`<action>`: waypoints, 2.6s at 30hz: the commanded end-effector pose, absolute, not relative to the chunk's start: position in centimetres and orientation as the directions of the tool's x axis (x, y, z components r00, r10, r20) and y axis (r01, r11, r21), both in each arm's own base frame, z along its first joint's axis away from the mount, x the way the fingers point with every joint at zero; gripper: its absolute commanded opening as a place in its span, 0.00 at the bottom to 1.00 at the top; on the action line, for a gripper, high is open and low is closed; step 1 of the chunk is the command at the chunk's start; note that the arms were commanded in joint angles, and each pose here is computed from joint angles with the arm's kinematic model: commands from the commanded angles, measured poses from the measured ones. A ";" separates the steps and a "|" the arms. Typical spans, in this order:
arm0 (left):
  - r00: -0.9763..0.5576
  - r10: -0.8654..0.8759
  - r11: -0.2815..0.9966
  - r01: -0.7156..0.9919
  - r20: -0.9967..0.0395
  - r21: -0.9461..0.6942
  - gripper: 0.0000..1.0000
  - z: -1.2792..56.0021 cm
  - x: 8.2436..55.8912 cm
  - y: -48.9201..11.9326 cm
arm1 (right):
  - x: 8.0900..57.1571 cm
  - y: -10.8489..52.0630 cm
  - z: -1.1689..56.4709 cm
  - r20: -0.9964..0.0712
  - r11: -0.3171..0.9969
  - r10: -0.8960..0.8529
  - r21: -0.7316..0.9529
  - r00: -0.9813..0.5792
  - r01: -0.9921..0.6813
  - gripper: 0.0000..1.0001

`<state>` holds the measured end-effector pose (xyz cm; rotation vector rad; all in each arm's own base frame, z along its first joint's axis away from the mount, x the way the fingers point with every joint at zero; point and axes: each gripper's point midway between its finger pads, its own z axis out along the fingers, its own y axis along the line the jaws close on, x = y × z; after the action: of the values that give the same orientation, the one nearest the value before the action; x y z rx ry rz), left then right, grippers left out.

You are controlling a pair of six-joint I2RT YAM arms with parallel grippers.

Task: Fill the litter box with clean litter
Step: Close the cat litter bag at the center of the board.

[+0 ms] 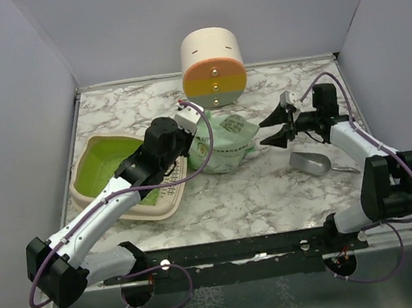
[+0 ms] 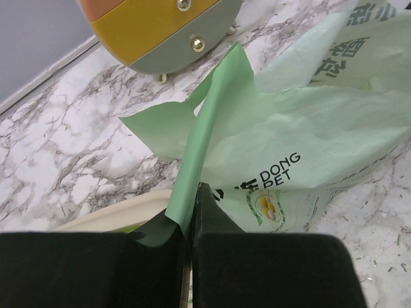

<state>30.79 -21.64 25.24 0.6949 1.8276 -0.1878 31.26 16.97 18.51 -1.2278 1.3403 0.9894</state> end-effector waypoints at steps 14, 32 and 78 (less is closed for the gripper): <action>-0.129 0.276 0.891 0.407 -0.953 0.203 0.00 29.8 31.8 -18.8 | 31.2 21.7 20.1 -0.997 -0.028 -0.076 -0.017 0.019 -0.999 0.52; 0.093 0.273 0.874 0.393 -0.958 0.287 0.00 36.5 34.5 -20.2 | 35.0 13.6 21.5 -0.975 0.389 -0.218 -0.047 -0.042 -0.920 0.01; 0.244 -0.170 0.889 0.455 -0.955 -0.042 0.00 37.3 33.3 -17.6 | 33.4 22.9 19.5 -0.992 0.004 -0.126 0.012 -0.012 -1.000 0.61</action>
<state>33.65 -19.47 28.69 0.3893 1.5304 -0.4239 32.36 22.33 19.80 -1.3148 1.3221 1.1527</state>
